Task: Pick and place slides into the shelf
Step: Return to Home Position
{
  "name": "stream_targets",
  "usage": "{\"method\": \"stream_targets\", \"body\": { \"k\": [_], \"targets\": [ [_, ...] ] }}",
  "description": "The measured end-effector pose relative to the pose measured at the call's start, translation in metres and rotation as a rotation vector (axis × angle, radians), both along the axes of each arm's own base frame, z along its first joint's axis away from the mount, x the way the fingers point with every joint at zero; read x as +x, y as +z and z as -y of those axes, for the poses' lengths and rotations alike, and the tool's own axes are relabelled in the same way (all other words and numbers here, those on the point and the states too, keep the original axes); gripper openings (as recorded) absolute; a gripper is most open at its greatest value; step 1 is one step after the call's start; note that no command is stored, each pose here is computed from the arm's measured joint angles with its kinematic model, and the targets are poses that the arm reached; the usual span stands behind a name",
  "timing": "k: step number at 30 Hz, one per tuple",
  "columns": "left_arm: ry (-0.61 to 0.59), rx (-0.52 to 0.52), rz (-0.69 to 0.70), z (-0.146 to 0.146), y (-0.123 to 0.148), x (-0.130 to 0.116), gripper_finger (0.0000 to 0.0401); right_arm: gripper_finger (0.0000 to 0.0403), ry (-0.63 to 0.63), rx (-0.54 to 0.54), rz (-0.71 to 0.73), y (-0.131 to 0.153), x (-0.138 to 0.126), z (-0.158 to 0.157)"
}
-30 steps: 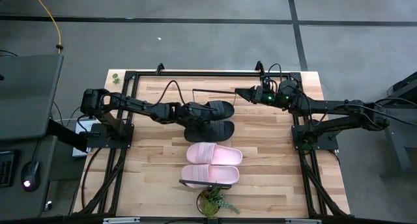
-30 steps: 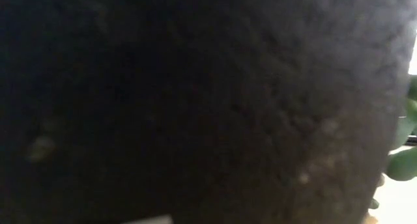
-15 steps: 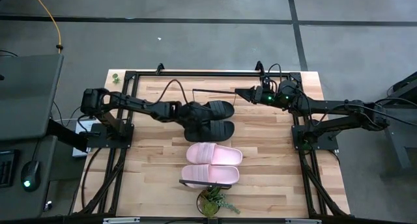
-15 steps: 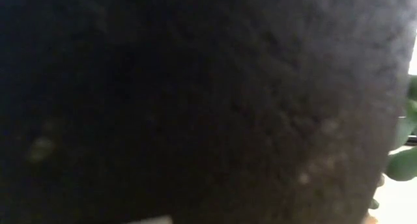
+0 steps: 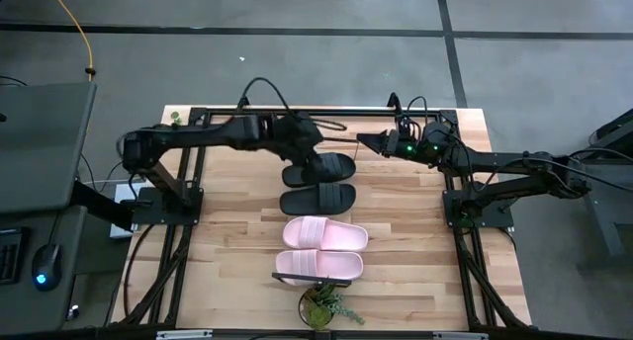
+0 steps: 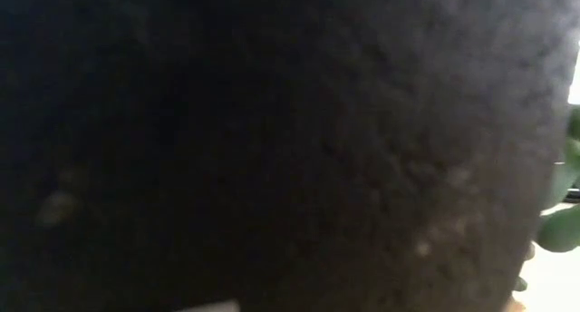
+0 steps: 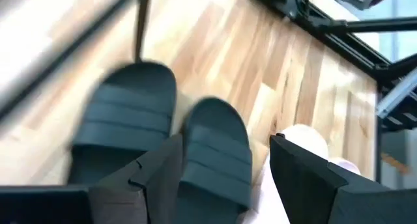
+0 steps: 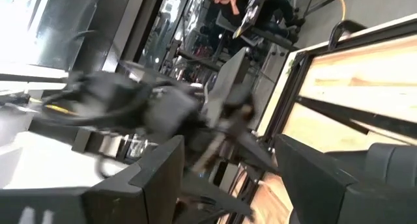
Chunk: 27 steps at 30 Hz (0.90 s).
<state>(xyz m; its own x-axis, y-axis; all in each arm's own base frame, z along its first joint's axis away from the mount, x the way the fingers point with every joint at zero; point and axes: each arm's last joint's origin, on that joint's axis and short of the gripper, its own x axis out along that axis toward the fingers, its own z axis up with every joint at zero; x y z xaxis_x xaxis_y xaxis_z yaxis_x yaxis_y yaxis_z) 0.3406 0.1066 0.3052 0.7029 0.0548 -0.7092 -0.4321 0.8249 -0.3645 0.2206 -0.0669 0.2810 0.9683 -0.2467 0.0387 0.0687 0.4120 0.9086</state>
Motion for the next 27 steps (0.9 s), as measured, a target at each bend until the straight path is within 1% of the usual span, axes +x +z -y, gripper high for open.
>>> {"method": "stream_targets", "body": {
  "k": [5,8,11,13,16,17,18,21,22,27],
  "targets": [
    [0.058,0.109,-0.010,-0.001,0.049,-0.005,0.0211,0.0231,-0.021,0.008,0.002,0.000,0.000,0.001],
    [0.082,0.139,-0.010,0.000,0.073,-0.011,0.0211,0.0231,-0.020,0.004,0.000,0.000,0.000,0.001],
    [0.061,0.168,0.000,0.002,0.095,-0.017,0.0211,0.0231,-0.005,0.003,0.001,0.000,0.000,0.000],
    [0.049,0.182,0.003,0.004,0.108,-0.022,0.0211,0.0231,0.002,0.021,0.005,0.000,0.000,0.000],
    [0.046,0.188,0.012,0.006,0.124,-0.030,0.0211,0.0231,0.005,0.087,0.025,0.000,0.000,0.000],
    [0.046,0.190,0.018,0.007,0.129,-0.032,0.0211,0.0231,0.005,0.092,0.026,0.000,0.000,0.000],
    [0.044,0.194,0.023,0.007,0.134,-0.034,0.0211,0.0231,0.005,0.085,0.022,0.000,0.000,0.000],
    [0.021,0.216,0.046,0.010,0.147,-0.042,0.0211,0.0231,0.002,-0.001,-0.019,-0.002,0.000,0.000],
    [0.015,0.224,0.054,0.012,0.152,-0.047,0.0211,0.0231,0.003,-0.007,-0.025,-0.002,0.000,0.000],
    [0.020,0.240,0.050,0.017,0.163,-0.065,0.0211,0.0231,0.007,0.091,-0.008,-0.003,0.000,0.000]
  ]
}}
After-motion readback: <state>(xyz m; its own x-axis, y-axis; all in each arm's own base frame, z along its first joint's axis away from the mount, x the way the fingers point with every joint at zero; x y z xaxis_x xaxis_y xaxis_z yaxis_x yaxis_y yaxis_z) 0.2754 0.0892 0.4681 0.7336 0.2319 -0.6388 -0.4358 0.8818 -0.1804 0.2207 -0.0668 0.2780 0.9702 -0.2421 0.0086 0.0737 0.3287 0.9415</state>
